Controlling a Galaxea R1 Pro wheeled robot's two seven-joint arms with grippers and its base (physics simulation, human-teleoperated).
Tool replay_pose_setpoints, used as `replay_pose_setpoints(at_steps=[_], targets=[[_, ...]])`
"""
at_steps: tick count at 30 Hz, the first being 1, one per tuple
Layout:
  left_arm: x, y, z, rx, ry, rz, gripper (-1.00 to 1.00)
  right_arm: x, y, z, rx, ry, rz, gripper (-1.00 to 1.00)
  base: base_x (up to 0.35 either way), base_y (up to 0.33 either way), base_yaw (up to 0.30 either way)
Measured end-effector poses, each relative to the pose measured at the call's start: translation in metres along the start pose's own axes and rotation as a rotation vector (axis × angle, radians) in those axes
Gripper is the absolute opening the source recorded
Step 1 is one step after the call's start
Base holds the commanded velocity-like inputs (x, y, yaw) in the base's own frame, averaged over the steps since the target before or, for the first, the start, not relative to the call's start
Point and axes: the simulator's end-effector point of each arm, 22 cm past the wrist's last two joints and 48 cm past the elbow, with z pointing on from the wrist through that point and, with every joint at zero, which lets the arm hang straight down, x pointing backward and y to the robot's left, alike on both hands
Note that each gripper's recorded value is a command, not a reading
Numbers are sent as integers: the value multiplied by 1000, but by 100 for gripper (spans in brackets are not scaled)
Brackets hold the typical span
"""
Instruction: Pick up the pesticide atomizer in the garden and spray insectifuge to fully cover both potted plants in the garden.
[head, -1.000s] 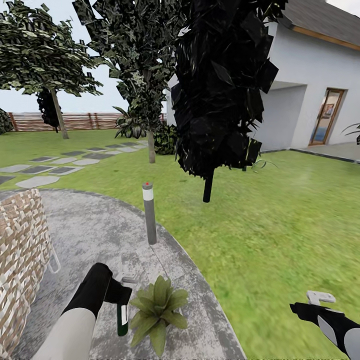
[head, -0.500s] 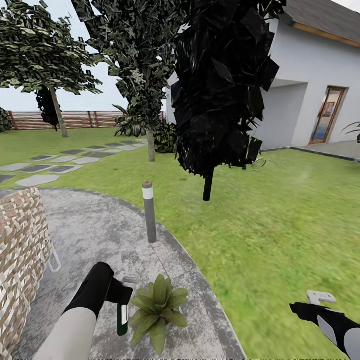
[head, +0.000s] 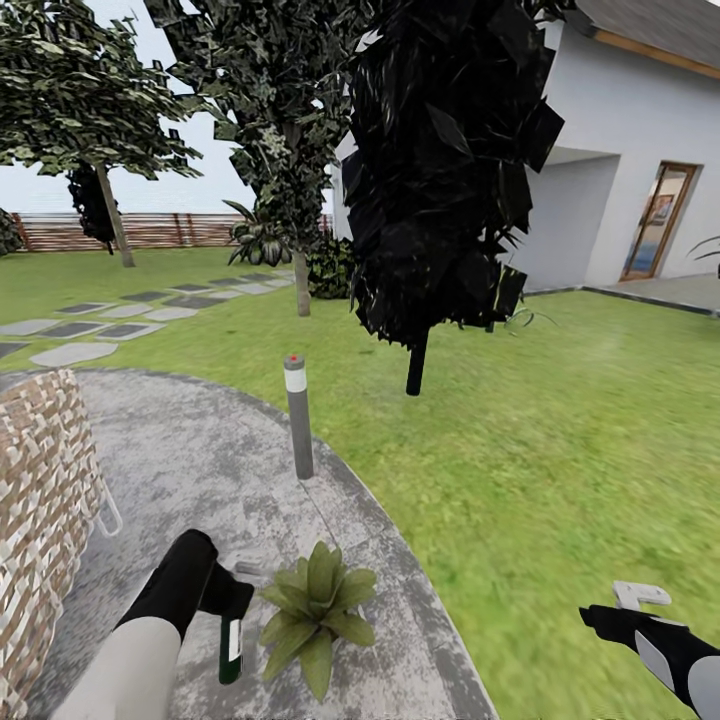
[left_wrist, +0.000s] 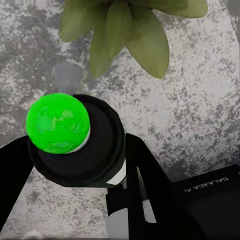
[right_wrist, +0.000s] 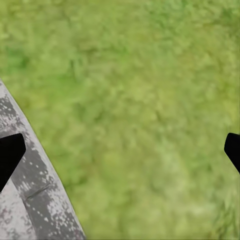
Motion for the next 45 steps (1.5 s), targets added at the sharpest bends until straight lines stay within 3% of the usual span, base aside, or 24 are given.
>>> replay_pose_setpoints(at_steps=[5, 12, 35, 45], targets=[[8, 20, 1, -23, 16, -14, -100, 4, 0, 2, 2, 8, -3, 100, 0, 0, 0], [39, 5, 26, 29, 111, -12, -100, 9, 0, 5, 3, 19, -6, 100, 0, 0, 0], [58, -2, 43, 54, 168, -14, -100, 21, 1, 11, 6, 45, -14, 100, 45, 30, 0], [62, -2, 49, 59, 183, -16, -100, 28, 1, 15, 8, 59, -18, 100, 238, 0, 0]])
